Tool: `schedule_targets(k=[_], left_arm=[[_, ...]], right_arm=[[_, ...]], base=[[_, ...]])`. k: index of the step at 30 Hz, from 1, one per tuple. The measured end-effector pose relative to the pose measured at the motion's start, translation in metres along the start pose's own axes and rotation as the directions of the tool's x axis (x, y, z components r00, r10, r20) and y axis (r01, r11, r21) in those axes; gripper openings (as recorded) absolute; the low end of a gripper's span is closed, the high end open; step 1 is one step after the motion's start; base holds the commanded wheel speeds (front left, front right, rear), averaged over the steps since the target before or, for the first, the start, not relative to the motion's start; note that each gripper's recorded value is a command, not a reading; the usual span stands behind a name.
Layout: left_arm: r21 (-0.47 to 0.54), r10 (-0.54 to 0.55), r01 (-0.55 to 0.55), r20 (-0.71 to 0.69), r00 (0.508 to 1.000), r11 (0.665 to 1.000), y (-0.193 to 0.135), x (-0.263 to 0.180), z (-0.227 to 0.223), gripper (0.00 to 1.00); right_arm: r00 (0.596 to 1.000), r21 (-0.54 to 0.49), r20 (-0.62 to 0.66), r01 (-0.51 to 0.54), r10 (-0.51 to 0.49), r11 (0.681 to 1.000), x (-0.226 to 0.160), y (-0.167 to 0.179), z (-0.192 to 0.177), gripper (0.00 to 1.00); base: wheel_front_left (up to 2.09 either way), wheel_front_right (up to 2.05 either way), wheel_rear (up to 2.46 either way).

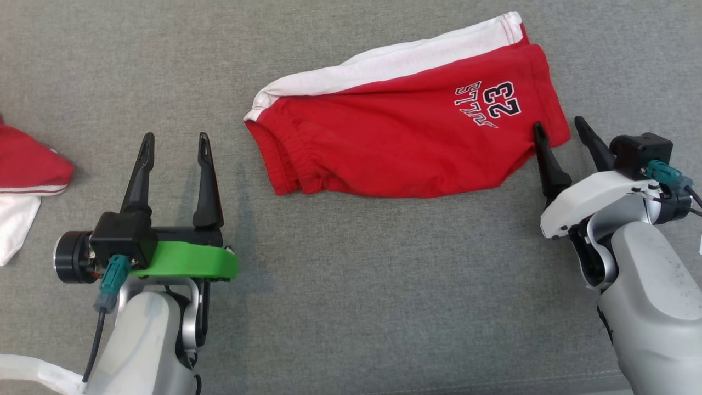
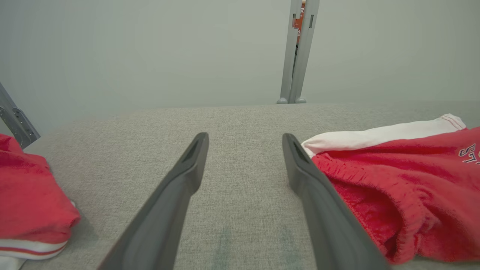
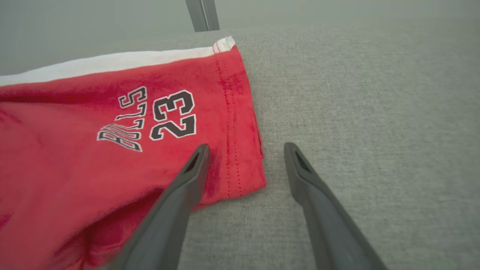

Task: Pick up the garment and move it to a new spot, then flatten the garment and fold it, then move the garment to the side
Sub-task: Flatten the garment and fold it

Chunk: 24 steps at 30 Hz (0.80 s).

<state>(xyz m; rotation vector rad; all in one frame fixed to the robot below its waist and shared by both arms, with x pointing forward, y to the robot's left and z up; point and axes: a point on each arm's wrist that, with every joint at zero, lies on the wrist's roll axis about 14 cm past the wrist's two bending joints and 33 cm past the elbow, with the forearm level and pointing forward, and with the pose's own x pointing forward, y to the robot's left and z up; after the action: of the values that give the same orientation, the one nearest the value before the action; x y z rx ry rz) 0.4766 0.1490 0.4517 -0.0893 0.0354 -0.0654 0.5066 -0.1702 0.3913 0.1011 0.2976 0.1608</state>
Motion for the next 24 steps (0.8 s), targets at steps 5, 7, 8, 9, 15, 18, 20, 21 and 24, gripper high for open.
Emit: schedule_targets(k=[5,7,8,9,15,18,20,21,24], left_arm=[[0.008,0.018,-0.018,-0.015,1.0,1.0,0.008,-0.002,-0.006,1.0],[0.011,0.024,-0.024,-0.016,1.0,1.0,0.011,-0.004,-0.006,1.0],[0.013,0.026,-0.026,-0.016,1.0,1.0,0.012,-0.005,-0.005,1.0],[0.014,0.028,-0.027,-0.014,1.0,1.0,0.012,-0.005,-0.004,1.0],[0.013,0.018,-0.018,0.004,1.0,1.0,0.008,-0.011,0.006,1.0],[0.011,0.006,-0.006,0.013,1.0,1.0,0.004,-0.014,0.011,1.0],[0.01,-0.001,0.001,0.02,1.0,1.0,0.001,-0.015,0.014,1.0],[0.009,-0.005,0.004,0.021,1.0,1.0,0.0,-0.017,0.015,1.0],[0.006,-0.015,0.015,0.025,1.0,1.0,-0.005,-0.019,0.017,1.0]], right_arm=[[0.998,0.04,-0.061,-0.017,0.02,0.999,0.015,0.009,-0.017,0.0],[0.999,0.062,-0.05,-0.017,0.02,0.998,0.015,0.011,-0.017,0.0],[0.999,0.076,-0.04,-0.015,0.019,0.997,0.014,0.012,-0.016,0.0],[0.999,0.087,-0.032,-0.015,0.017,0.996,0.013,0.014,-0.016,0.0],[0.999,0.137,0.023,0.022,-0.025,0.99,-0.013,0.009,-0.013,0.0],[0.998,0.148,0.033,0.055,-0.061,0.987,-0.03,-0.001,-0.014,0.0],[0.996,0.155,0.039,0.076,-0.083,0.985,-0.041,-0.007,-0.013,0.0],[0.995,0.158,0.04,0.087,-0.094,0.984,-0.045,-0.01,-0.014,0.0],[0.991,0.163,0.03,0.121,-0.127,0.979,-0.058,-0.021,-0.016,0.0]], base=[[0.0,0.0,0.0],[0.0,0.0,0.0],[0.0,0.0,0.0],[0.0,0.0,0.0],[0.0,0.0,0.0],[0.0,0.0,0.0],[0.0,0.0,0.0],[0.0,0.0,0.0],[0.0,0.0,0.0]])
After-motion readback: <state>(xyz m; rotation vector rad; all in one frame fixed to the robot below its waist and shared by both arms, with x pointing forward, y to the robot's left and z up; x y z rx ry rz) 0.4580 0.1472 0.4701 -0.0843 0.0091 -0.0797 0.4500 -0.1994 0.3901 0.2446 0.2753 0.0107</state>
